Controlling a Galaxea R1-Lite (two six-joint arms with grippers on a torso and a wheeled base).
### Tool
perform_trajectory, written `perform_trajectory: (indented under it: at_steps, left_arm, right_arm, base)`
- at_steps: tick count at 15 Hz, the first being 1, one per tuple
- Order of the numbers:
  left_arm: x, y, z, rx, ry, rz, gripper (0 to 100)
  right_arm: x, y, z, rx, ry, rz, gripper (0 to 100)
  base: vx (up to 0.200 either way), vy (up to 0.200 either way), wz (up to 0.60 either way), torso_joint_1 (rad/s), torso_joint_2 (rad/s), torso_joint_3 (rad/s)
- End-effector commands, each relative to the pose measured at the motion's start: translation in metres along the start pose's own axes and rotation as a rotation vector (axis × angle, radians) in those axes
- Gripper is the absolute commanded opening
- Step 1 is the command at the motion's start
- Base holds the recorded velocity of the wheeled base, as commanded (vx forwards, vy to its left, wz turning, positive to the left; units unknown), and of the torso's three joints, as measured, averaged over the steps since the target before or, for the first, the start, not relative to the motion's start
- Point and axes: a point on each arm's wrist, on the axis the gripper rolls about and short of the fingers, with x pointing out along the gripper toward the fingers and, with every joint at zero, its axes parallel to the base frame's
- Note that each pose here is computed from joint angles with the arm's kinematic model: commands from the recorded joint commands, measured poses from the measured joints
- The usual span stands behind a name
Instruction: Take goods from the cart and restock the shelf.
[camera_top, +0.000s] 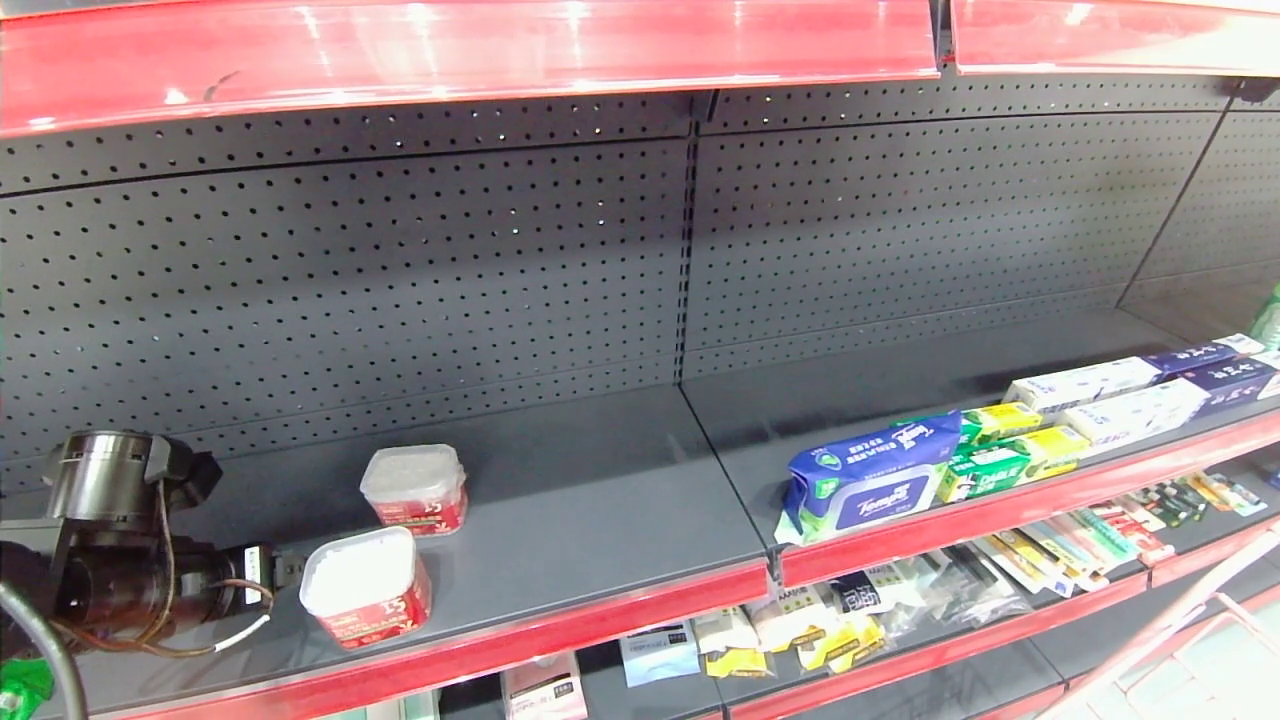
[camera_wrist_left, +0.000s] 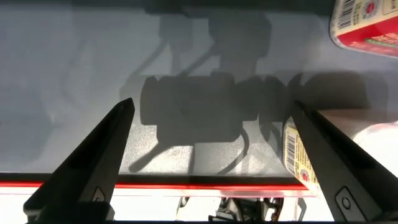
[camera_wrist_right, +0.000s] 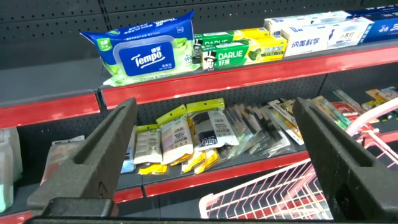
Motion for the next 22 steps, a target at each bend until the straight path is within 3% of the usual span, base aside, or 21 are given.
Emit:
perform_trajectory:
  at_steps: [1, 4, 6, 11, 15, 20, 22]
  left_arm:
    - [-0.005, 0.001, 0.001, -0.004, -0.019, 0.0, 100]
    - [-0.014, 0.003, -0.004, -0.005, -0.045, 0.002, 100]
    - [-0.018, 0.006, -0.018, 0.046, -0.014, 0.003, 100]
    - [-0.017, 0.007, -0.026, 0.087, 0.012, 0.006, 100]
    - [-0.016, 0.009, -0.04, 0.183, 0.066, 0.008, 100]
    - [-0.014, 0.006, -0.042, 0.21, 0.08, -0.025, 100]
    - [-0.014, 0.005, -0.044, 0.25, 0.085, -0.057, 100]
  right_arm:
    - [0.0, 0.0, 0.0, 0.0, 0.001, 0.001, 100]
    - [0.0, 0.0, 0.0, 0.0, 0.001, 0.001, 100]
    - [0.0, 0.0, 0.0, 0.0, 0.001, 0.001, 100]
    - [0.0, 0.0, 0.0, 0.0, 0.001, 0.001, 100]
    - [0.0, 0.0, 0.0, 0.0, 0.001, 0.001, 100]
    - [0.0, 0.0, 0.0, 0.0, 0.001, 0.001, 100]
    - [0.0, 0.0, 0.0, 0.0, 0.001, 0.001, 100]
  base:
    - [0.0, 0.0, 0.0, 0.0, 0.0, 0.0]
    - [0.0, 0.0, 0.0, 0.0, 0.0, 0.0]
    - [0.0, 0.0, 0.0, 0.0, 0.0, 0.0]
    - [0.0, 0.0, 0.0, 0.0, 0.0, 0.0]
    - [0.0, 0.0, 0.0, 0.0, 0.0, 0.0]
    - [0.0, 0.0, 0.0, 0.0, 0.0, 0.0]
    - [0.0, 0.0, 0.0, 0.0, 0.0, 0.0]
